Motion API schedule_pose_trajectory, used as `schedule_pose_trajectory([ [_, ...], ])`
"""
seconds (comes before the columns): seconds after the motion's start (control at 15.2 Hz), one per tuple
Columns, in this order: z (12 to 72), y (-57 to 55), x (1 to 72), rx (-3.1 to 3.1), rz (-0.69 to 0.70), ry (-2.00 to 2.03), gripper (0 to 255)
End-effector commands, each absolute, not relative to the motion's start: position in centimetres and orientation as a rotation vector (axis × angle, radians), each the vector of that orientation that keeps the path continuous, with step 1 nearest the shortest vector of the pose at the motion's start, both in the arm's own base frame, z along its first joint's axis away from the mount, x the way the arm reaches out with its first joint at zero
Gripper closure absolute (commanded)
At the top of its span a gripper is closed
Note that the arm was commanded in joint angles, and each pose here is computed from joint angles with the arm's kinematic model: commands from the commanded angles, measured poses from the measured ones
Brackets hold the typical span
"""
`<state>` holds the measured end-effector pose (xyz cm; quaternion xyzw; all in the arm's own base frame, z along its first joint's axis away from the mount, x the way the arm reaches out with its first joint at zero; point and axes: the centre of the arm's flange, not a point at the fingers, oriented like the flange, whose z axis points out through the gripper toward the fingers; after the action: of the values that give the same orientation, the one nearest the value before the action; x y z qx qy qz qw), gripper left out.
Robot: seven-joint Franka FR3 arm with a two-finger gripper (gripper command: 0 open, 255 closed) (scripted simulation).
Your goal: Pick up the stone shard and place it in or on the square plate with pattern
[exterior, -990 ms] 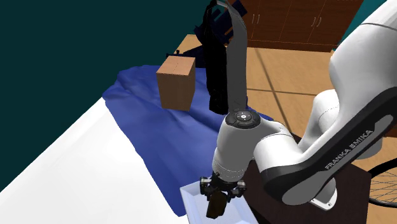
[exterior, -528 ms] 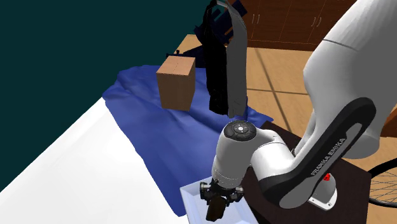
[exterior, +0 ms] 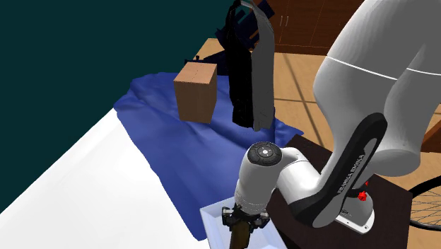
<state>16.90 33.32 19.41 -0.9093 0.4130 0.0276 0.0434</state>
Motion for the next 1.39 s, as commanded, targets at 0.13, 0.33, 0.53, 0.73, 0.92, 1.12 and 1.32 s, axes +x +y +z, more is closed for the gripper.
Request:
schedule_pose_trajectory([
  [0.13, 19.4, 33.3, 16.9, -2.781, 0.084, 1.262, 255],
  [0.33, 19.4, 33.3, 16.9, -2.781, 0.084, 1.262, 0],
  [0.53, 19.4, 33.3, 16.9, -2.781, 0.084, 1.262, 0],
  [0.73, 23.3, 32.9, 16.9, -2.781, 0.084, 1.262, 0],
  [0.92, 24.3, 32.8, 17.0, -2.781, 0.084, 1.262, 0],
  [1.12, 24.3, 32.8, 17.0, -2.781, 0.084, 1.262, 0],
  [1.32, 24.3, 32.8, 17.0, -2.781, 0.084, 1.262, 0],
])
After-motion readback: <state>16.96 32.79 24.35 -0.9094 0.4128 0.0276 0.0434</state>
